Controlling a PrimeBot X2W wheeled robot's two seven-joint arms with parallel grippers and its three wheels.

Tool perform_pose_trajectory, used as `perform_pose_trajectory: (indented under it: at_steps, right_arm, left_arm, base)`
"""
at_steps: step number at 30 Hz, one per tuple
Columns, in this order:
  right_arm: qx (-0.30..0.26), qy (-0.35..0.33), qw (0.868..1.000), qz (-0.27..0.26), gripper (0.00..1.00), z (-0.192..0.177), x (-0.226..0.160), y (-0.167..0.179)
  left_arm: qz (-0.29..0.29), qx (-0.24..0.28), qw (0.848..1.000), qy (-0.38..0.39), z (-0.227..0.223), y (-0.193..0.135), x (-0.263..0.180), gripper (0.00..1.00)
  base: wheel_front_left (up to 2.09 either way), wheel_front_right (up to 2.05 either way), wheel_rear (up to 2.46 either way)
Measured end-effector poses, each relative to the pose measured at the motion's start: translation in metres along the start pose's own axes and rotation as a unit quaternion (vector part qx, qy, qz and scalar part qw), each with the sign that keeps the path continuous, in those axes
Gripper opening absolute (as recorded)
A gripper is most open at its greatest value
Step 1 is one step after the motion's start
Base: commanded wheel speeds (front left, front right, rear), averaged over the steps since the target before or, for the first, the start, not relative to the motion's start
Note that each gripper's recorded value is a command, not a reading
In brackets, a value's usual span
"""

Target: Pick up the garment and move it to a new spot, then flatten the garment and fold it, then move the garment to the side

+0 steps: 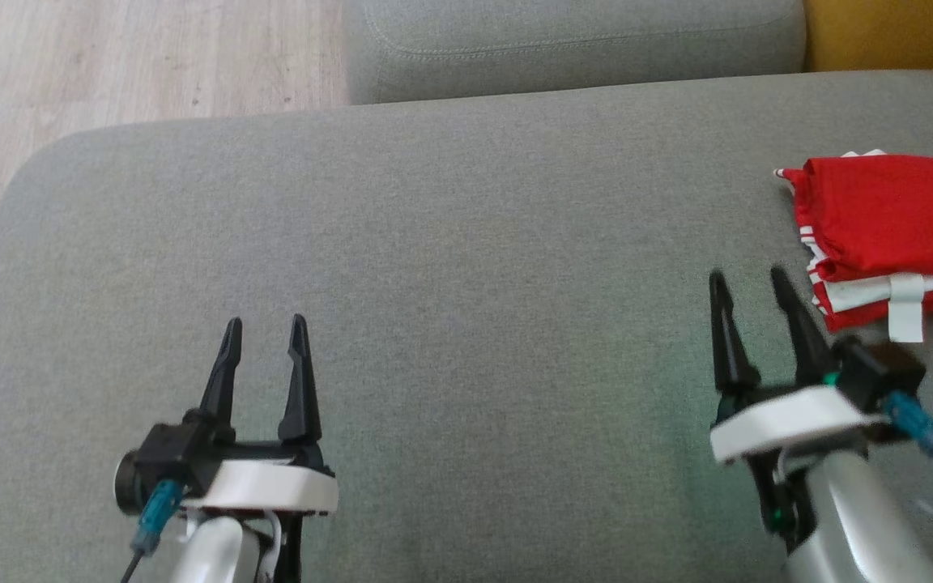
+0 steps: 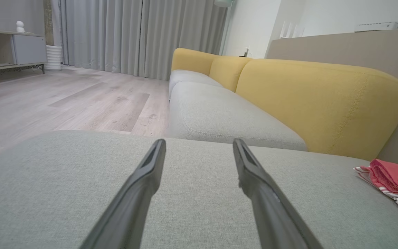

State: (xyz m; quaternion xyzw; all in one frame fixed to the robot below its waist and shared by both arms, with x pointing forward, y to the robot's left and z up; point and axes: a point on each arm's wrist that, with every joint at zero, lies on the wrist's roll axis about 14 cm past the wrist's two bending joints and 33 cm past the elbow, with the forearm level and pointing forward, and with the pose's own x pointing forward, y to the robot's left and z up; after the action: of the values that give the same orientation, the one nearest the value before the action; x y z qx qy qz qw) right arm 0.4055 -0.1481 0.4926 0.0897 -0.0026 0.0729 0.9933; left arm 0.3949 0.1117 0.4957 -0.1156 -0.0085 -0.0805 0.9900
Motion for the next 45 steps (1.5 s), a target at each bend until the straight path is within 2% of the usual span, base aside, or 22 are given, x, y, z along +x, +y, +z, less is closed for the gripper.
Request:
perform_pose_trajectory:
  at_steps: [8, 24, 38, 45]
  right_arm:
    - [0.021, 0.017, 1.0, 0.008, 1.0, -0.015, -0.014, 0.011]
    - [0.02, 0.011, 1.0, 0.009, 1.0, -0.011, -0.017, 0.012]
    - [0.021, 0.01, 1.0, 0.009, 1.0, -0.011, -0.017, 0.012]
    - [0.021, 0.004, 1.0, 0.011, 1.0, -0.007, -0.016, 0.012]
  left_arm:
    - [0.002, -0.009, 1.0, 0.008, -0.006, -0.002, -0.006, 1.0]
    - [-0.01, -0.021, 1.0, 0.012, -0.008, -0.011, -0.005, 1.0]
    - [0.002, -0.022, 1.0, 0.006, -0.005, -0.003, -0.004, 1.0]
    - [0.009, -0.041, 0.999, 0.006, -0.004, 0.0, -0.003, 1.0]
  base:
    - [0.0, 0.0, 0.0]
    - [0.0, 0.0, 0.0]
    - [0.0, 0.0, 0.0]
    - [0.0, 0.0, 0.0]
